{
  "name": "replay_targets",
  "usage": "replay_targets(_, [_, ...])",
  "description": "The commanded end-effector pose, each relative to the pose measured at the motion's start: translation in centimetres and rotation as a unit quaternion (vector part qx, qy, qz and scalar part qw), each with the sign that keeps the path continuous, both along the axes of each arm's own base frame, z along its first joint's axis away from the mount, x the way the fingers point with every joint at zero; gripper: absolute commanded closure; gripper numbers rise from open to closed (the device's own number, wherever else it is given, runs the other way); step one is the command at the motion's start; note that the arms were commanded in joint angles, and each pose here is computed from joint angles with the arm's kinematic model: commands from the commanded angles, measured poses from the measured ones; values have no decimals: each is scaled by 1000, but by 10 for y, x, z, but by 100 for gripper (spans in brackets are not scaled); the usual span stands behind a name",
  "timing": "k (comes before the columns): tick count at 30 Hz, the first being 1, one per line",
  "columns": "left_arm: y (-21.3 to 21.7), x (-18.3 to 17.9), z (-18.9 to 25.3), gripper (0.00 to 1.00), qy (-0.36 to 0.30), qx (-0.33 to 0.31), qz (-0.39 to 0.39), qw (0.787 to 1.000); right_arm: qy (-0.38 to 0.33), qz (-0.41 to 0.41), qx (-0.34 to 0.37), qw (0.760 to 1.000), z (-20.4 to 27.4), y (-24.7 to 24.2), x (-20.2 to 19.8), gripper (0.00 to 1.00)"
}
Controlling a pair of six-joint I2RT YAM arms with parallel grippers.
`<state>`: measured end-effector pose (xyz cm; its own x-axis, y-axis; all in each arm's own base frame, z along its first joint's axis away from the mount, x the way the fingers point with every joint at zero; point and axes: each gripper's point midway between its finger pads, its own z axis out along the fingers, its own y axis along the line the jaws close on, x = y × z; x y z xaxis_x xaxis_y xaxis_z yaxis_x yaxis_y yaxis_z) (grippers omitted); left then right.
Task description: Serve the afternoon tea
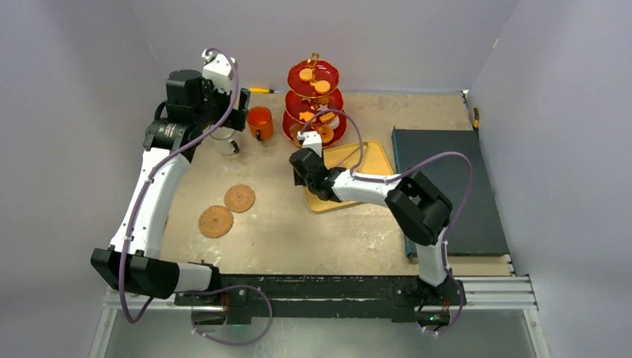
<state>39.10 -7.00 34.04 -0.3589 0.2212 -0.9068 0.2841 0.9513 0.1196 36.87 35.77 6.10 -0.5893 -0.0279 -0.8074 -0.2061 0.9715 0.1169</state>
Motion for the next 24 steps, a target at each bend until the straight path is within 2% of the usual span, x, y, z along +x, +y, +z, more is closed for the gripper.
replay_targets(1, [5, -1, 18, 1, -20, -5, 8, 1000, -65, 22, 25, 997, 58, 18, 6, 44])
replay_targets(5, [13, 4, 11, 1, -10, -5, 18, 1000, -98, 116, 35, 988, 76, 66, -12, 36])
replay_targets(10, [40, 15, -2, 1, 14, -17, 35, 999, -125, 265, 16, 956, 65, 131, -41, 34])
replay_targets(13, [58, 20, -19, 1, 38, -12, 39, 998, -122, 322, 9, 939, 58, 165, -51, 34])
replay_targets(19, [95, 16, -62, 1, 91, 12, 40, 995, -100, 368, 4, 924, 29, 197, -60, 37])
replay_targets(24, [115, -7, -101, 1, 136, 58, -17, 989, -77, 373, -16, 925, -2, 189, -66, 42])
